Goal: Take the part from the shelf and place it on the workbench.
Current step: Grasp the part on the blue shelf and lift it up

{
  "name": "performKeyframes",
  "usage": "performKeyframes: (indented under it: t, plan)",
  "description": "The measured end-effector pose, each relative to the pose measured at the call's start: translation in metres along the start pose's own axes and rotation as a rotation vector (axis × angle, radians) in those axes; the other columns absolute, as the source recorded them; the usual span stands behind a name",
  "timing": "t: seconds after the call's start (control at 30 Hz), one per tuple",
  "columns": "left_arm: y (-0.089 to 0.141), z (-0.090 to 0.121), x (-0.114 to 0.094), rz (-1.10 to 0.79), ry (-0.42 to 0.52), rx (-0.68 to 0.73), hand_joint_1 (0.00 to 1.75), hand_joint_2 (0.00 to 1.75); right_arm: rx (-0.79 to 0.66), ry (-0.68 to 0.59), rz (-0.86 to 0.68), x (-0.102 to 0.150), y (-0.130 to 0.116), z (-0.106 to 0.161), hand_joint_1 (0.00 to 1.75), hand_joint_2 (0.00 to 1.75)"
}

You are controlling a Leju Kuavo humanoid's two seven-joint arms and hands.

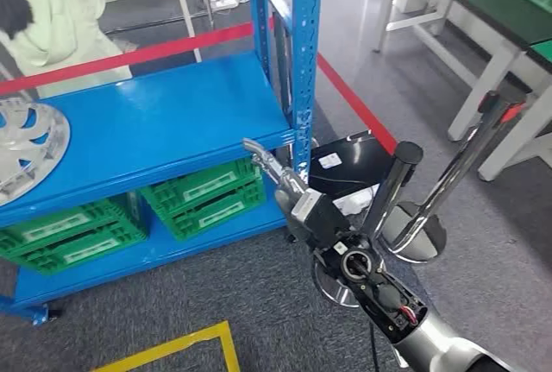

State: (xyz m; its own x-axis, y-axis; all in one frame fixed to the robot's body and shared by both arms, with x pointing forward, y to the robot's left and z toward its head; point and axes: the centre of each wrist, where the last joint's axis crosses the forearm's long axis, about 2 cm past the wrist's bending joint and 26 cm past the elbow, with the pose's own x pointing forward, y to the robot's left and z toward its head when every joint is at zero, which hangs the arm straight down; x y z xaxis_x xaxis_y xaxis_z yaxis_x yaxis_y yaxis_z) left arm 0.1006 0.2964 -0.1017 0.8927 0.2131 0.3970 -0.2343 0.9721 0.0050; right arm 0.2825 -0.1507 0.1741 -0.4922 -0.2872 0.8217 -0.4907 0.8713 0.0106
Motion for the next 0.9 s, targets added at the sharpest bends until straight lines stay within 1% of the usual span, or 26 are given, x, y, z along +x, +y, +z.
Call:
performKeyframes:
  t: [0.17, 0.3, 0.73, 0.9]
  plan:
    - [-0.0003, -0.0006, 0.003, 0.0, -0.006, -0.001, 0.0, 0.0, 0.0, 0.005, -0.001, -0.0009, 0.0005, 0.0011, 0.0, 0.0]
    - [0.001, -0.0001, 0.0001, -0.002, -0.001, 0.002, 0.0, 0.0, 0.001, 0.008, -0.001, -0.0017, 0.0008, 0.0016, 0.0, 0.0]
    - [-0.0001, -0.001, 0.0055, -0.008, -0.012, 0.0, 0.0, 0.0, 0.002, 0.014, -0.004, -0.0026, 0.0016, 0.0039, 0.0, 0.0]
    - [-0.0036, -0.0007, 0.005, -0.007, -0.011, -0.006, 0.0, 0.0, 0.005, 0.014, -0.005, -0.0026, 0.0013, 0.0036, 0.0, 0.0]
